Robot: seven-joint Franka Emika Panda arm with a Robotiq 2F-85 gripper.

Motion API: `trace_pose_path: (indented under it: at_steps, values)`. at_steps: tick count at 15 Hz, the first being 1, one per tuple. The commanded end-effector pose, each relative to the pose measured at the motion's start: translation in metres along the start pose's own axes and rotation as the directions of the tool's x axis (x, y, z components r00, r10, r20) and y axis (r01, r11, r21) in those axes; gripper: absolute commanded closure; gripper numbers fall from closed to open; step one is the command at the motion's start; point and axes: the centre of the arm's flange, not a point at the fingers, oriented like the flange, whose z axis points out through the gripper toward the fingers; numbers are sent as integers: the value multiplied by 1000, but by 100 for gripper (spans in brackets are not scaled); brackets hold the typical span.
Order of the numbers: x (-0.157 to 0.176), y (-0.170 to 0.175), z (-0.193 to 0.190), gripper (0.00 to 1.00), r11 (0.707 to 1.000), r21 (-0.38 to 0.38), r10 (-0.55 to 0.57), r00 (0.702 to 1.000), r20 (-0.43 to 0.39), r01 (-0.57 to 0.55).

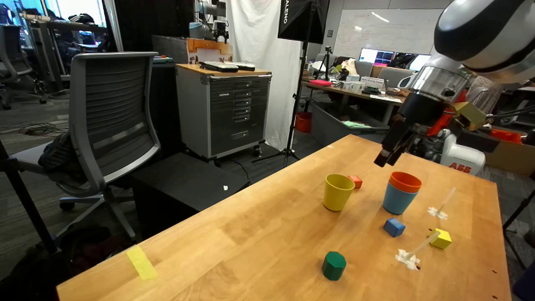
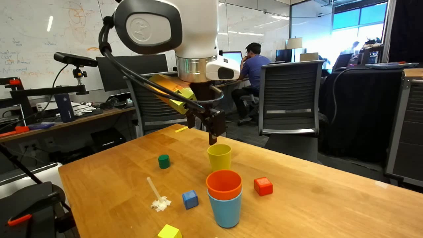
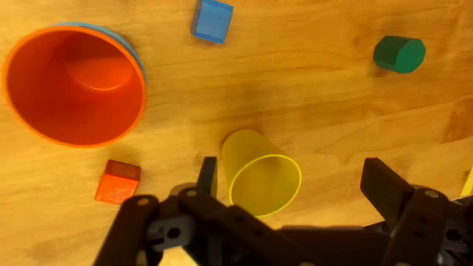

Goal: Pick up the orange cup and put it inside the blue cup, then pick up the yellow cup and put it inside the orange cup

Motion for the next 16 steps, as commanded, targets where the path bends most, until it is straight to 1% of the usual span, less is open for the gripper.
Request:
trace_pose_path:
  at_steps: [1, 3, 6, 10, 16]
  values:
    - [15, -13, 14, 0, 1000, -6, -2, 999, -48, 2]
    - [23, -11, 25, 0, 999, -40, 20, 998, -60, -22]
    - [31, 1, 41, 0, 993, -87, 69, 994, -82, -76]
    - [40, 16, 60, 0, 988, -97, 113, 990, -80, -121]
    - [54, 17, 80, 0, 986, -96, 132, 989, -69, -138]
